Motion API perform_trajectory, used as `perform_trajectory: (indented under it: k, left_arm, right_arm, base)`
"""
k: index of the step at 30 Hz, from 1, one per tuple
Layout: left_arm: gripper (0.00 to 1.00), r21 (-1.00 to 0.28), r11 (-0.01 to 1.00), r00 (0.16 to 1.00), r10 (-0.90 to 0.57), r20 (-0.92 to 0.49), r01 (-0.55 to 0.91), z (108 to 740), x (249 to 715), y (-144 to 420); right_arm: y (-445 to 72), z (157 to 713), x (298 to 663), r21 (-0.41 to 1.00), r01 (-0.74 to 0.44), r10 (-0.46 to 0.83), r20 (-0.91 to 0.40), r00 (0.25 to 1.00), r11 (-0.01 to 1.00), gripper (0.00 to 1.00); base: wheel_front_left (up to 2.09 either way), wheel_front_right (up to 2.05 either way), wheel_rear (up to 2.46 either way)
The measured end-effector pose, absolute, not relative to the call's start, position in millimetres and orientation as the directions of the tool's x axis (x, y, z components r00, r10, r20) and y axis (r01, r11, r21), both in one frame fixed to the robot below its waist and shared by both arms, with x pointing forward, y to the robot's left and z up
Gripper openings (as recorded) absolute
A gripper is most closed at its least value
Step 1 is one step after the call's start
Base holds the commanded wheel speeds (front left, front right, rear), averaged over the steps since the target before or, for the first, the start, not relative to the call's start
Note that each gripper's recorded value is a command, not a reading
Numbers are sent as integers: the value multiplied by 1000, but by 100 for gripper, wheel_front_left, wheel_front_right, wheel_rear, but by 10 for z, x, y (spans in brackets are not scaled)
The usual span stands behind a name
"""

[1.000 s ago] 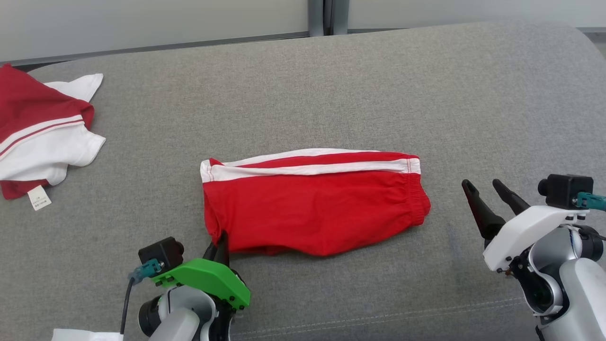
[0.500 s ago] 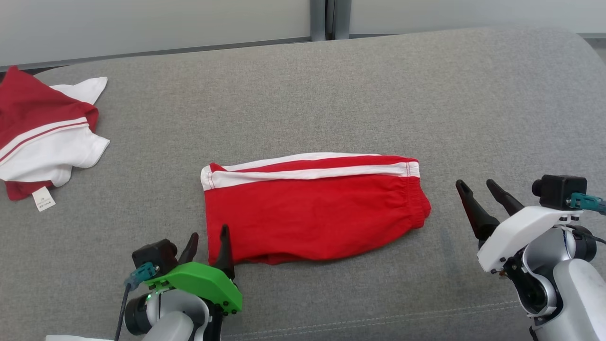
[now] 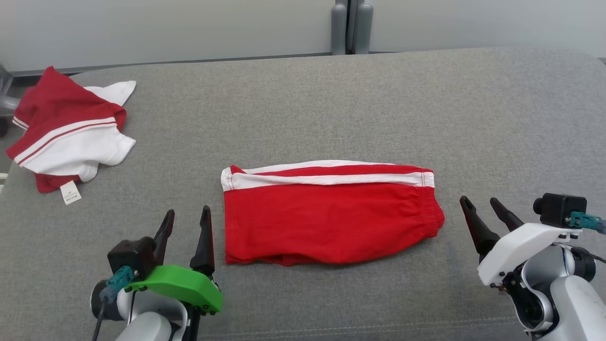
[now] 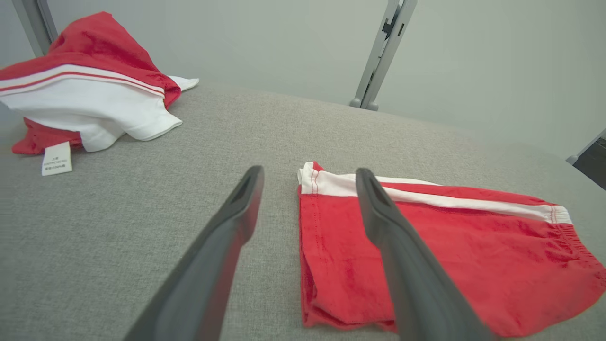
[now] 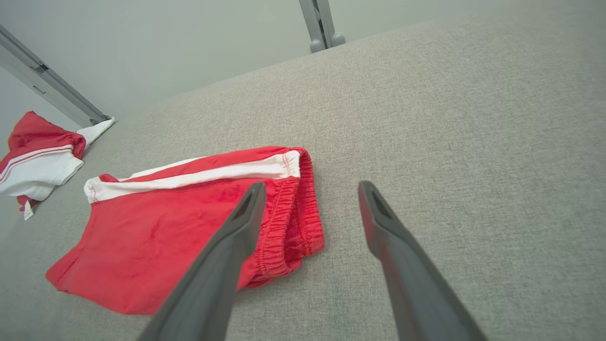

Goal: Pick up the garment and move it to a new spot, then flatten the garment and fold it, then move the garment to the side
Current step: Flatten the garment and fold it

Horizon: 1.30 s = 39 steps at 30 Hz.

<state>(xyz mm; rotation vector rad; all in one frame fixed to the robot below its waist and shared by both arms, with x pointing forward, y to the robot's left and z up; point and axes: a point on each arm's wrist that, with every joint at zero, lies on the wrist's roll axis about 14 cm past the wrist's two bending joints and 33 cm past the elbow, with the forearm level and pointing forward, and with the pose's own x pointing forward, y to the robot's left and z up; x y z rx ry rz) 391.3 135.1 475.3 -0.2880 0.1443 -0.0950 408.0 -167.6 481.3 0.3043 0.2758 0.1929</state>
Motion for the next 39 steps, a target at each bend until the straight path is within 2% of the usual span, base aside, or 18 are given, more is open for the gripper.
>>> perform_trajectory:
  k: [19, 29, 36, 37, 38, 39]
  left_arm:
    - [100, -277, 958, 995, 48, -89, -71, 4953, 3599, 1860]
    - [100, -268, 957, 991, 89, -101, -113, 4939, 3533, 1986]
    - [100, -262, 956, 989, 103, -106, -128, 4935, 3497, 2035]
    - [100, -262, 956, 989, 104, -107, -128, 4934, 3493, 2038]
    - [100, -262, 956, 989, 104, -107, -129, 4933, 3489, 2040]
    - [100, -262, 956, 989, 105, -108, -130, 4932, 3486, 2043]
  right_arm:
    - [-1395, 4230, 4277, 328, -120, 246, -378, 893, 937, 100]
    - [-1295, 3892, 4291, 393, -52, 242, -451, 859, 918, 100]
    - [-1130, 3884, 4351, 488, -21, 267, -442, 856, 873, 100]
    - [-1103, 3887, 4355, 492, -26, 274, -441, 854, 870, 87]
    - [-1083, 3888, 4361, 495, -29, 280, -441, 852, 868, 87]
    - [-1063, 3888, 4363, 499, -32, 287, -442, 850, 866, 55]
  base:
    - [0, 0, 0]
    - [0, 0, 0]
    - [0, 0, 0]
    - [0, 0, 0]
    - [0, 0, 0]
    - [0, 0, 0]
